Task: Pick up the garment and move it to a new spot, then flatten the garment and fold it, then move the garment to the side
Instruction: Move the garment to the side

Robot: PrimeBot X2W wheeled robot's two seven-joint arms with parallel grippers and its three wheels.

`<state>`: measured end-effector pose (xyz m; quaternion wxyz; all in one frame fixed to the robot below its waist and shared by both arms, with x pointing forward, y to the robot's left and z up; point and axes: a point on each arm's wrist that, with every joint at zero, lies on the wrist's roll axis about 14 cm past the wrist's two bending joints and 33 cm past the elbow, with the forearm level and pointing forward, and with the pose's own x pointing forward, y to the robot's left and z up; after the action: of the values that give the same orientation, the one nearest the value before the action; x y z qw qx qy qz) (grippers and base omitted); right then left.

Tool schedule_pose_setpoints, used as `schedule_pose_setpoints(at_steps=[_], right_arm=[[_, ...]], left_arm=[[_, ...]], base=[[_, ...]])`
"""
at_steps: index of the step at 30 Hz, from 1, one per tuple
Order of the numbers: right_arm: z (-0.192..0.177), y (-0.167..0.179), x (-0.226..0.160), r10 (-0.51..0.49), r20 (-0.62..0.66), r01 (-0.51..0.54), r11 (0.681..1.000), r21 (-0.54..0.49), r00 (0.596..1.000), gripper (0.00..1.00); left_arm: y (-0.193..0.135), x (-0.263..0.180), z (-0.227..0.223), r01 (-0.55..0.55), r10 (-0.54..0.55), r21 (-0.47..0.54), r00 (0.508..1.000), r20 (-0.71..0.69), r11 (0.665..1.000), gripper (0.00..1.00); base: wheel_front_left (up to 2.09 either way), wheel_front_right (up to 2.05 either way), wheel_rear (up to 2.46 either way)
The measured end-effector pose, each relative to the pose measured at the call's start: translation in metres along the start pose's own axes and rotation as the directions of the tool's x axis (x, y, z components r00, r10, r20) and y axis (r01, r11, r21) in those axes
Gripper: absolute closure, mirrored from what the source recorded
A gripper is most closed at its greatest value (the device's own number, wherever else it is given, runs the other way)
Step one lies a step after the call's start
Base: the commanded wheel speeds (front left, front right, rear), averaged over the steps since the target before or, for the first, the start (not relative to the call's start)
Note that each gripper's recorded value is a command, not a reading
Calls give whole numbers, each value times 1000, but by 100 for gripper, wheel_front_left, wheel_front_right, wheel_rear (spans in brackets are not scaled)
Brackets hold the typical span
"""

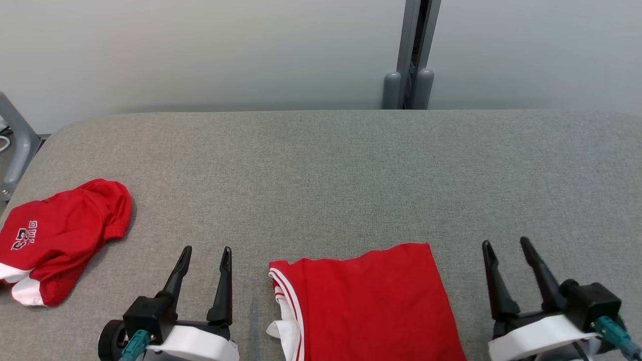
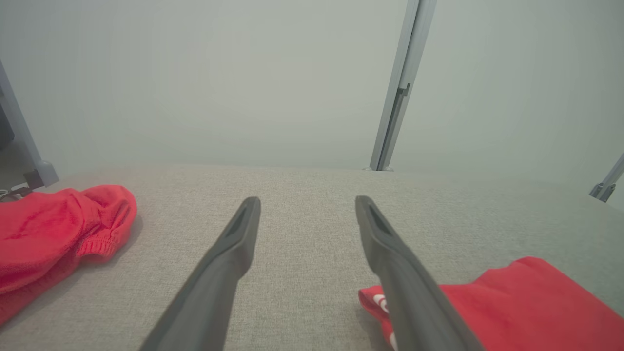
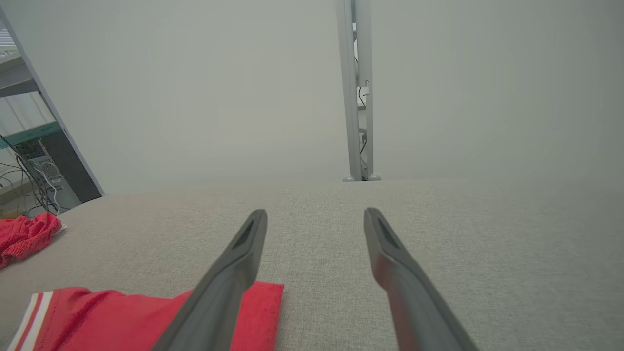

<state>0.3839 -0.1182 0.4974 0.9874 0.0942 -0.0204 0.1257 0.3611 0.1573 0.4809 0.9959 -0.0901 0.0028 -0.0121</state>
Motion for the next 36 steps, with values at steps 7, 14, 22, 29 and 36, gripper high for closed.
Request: schedule_pose_setpoints(at_steps=[7,14,22,29,36], right_arm=[[-50,18,-9,47,-173,-15,983,183,984,0],[-83,36,-7,142,-332,-49,961,273,933,0],[-113,56,-14,249,-485,-81,936,341,838,0],[-120,63,-14,290,-518,-122,935,333,805,100],[-113,48,-7,269,-504,-138,949,282,820,100]], left_arm=[[0,0,-4,1,-1,1,1000,-14,1000,0],[4,-3,-17,-4,5,24,998,-55,1000,0],[11,-3,-18,-16,18,31,998,-61,999,0],[12,-2,-21,-17,19,35,997,-69,999,0],[5,2,-21,9,-6,37,998,-68,999,0]], base=[[0,0,0],[0,0,0],[0,0,0],[0,0,0],[0,0,0]])
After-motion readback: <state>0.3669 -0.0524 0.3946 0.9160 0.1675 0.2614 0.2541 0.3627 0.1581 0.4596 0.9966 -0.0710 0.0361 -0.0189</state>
